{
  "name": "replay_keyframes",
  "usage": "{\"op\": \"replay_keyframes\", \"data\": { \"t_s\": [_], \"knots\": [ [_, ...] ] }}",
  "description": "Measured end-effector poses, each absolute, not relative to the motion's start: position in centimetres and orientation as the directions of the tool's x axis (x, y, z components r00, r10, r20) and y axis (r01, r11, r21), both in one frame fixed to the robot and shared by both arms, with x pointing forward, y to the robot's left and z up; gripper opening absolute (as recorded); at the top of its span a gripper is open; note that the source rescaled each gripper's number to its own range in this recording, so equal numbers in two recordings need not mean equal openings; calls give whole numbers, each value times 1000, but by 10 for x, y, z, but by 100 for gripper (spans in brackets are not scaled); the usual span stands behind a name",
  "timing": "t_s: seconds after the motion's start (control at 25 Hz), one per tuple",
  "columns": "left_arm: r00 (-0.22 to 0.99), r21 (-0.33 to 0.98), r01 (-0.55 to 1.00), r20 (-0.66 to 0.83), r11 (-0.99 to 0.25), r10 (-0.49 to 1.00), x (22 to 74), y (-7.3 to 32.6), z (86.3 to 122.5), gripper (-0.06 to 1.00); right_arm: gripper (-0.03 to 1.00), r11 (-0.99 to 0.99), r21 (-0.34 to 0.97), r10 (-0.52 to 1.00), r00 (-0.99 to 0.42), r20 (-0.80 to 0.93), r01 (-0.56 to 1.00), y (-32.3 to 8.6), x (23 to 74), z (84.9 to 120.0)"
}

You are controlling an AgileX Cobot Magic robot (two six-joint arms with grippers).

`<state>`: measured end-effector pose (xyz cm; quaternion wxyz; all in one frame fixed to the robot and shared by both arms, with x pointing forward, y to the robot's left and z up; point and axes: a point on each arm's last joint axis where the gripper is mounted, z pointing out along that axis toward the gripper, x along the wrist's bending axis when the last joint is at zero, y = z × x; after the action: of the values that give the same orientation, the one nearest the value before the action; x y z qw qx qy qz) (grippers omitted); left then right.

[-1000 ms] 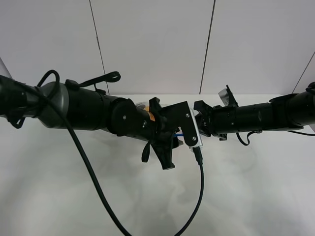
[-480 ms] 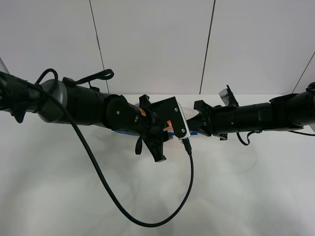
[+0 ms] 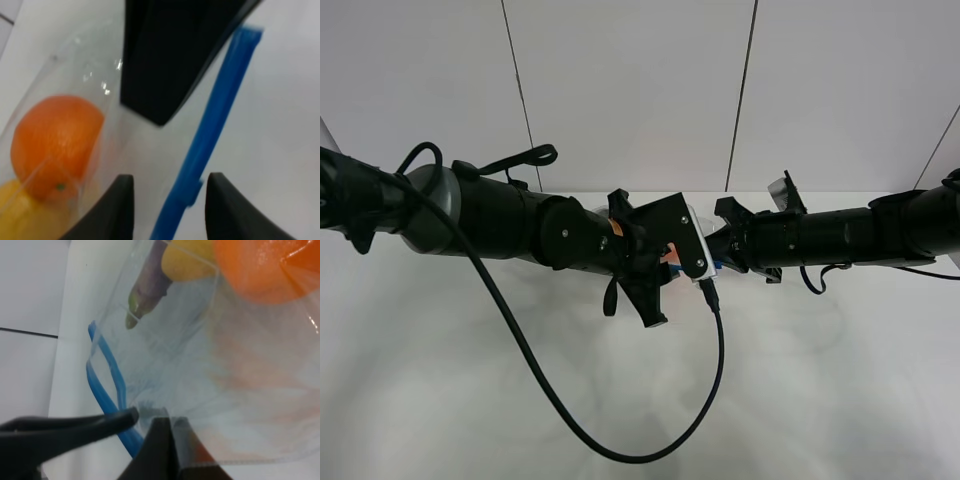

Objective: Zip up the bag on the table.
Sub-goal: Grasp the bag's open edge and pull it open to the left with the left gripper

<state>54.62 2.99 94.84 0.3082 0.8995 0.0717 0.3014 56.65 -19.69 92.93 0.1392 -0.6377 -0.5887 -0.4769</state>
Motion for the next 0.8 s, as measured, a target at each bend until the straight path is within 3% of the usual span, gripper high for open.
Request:
{"op": "replay_keyframes", "data": {
  "t_s": [0.8],
  "knots": [
    [796,596,-87,523,-799,304,546,27,950,100,0,-269,376,593,-155,790,887,-195,566,931]
  ]
}}
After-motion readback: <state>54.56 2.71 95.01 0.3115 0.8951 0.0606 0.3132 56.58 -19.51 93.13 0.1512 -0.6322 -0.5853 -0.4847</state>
